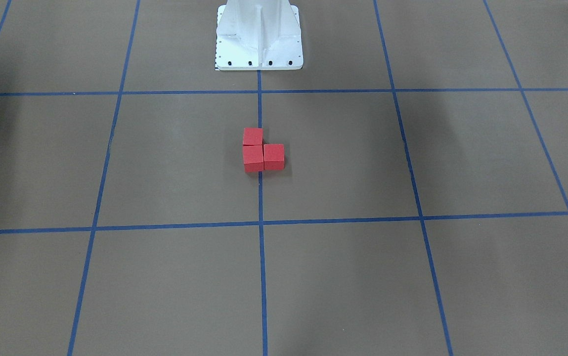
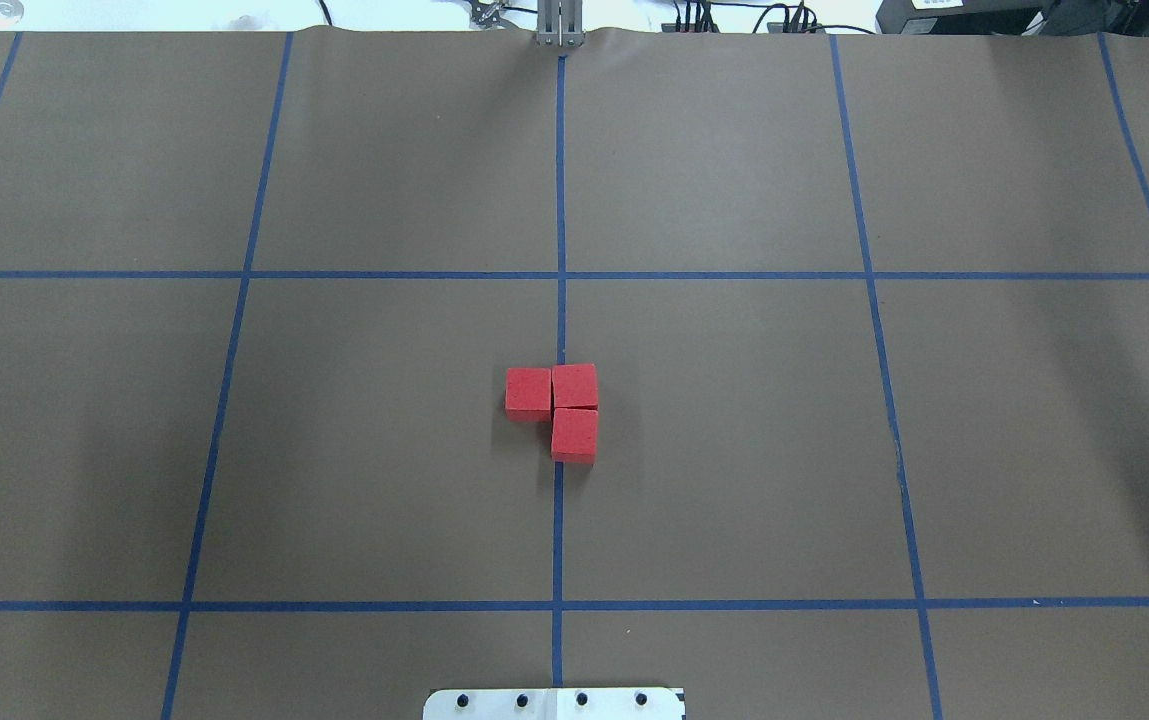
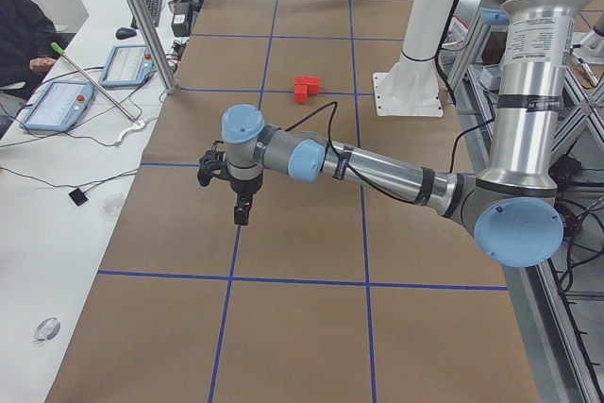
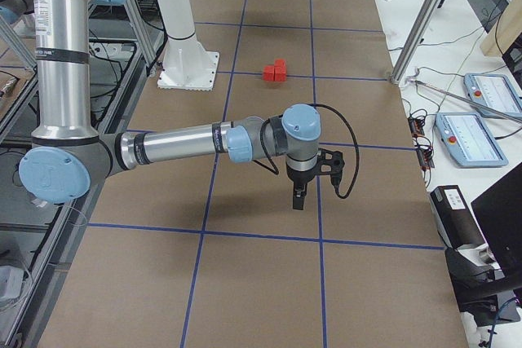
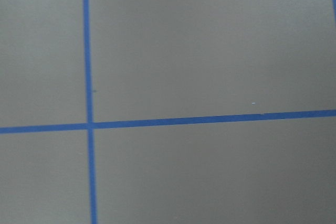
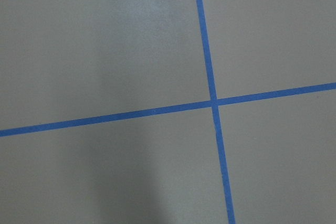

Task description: Form red blocks into L shape at center

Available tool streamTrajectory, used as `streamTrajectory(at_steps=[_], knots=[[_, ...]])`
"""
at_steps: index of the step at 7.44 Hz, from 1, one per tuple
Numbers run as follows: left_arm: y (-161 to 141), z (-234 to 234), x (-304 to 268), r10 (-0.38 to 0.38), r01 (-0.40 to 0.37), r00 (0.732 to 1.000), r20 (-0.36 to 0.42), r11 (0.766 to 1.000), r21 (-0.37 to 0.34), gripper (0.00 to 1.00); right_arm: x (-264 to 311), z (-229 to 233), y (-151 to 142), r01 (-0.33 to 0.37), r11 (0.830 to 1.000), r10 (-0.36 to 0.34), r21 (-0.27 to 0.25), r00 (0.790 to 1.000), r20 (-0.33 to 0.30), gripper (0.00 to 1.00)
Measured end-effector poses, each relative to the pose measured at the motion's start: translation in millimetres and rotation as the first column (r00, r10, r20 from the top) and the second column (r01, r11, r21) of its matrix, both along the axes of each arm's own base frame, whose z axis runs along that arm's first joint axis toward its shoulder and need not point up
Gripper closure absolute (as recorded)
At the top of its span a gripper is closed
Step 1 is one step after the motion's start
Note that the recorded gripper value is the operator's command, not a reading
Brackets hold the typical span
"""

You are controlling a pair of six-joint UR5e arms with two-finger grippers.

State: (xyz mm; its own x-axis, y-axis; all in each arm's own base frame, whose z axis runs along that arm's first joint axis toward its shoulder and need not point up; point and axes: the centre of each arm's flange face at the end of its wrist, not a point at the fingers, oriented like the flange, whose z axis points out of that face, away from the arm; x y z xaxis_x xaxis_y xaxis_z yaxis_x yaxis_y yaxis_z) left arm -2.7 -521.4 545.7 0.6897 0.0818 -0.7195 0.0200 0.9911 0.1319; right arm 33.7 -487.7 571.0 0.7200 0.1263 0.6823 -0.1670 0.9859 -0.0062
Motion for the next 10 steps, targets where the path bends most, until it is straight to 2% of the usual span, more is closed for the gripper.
streamTrajectory(at_steps=[2, 4, 7, 10], knots=[[4.0, 33.3, -29.4, -0.004, 0.002, 0.998, -0.068, 1.0, -0.031, 0.0, 0.8, 13.6, -4.1, 0.043, 0.999, -0.043, 0.007, 0.999, -0.012, 0.0], [36.5, 56.1, -55.7, -0.037, 0.033, 0.996, -0.085, 0.998, -0.053, 0.0, 0.1, 26.4, -8.0, 0.077, 0.997, -0.077, 0.011, 0.997, -0.012, 0.0], [68.1, 74.5, -60.9, -0.05, 0.043, 0.995, -0.081, 0.995, -0.09, 0.0, -0.5, 45.1, -12.7, 0.089, 0.996, -0.09, -0.009, 0.996, -0.014, 0.0], [105.1, 66.8, -63.6, -0.057, 0.056, 0.998, -0.016, 0.995, -0.079, 0.0, -1.3, 49.8, -13.0, 0.09, 0.996, -0.09, -0.022, 0.996, -0.011, 0.0]])
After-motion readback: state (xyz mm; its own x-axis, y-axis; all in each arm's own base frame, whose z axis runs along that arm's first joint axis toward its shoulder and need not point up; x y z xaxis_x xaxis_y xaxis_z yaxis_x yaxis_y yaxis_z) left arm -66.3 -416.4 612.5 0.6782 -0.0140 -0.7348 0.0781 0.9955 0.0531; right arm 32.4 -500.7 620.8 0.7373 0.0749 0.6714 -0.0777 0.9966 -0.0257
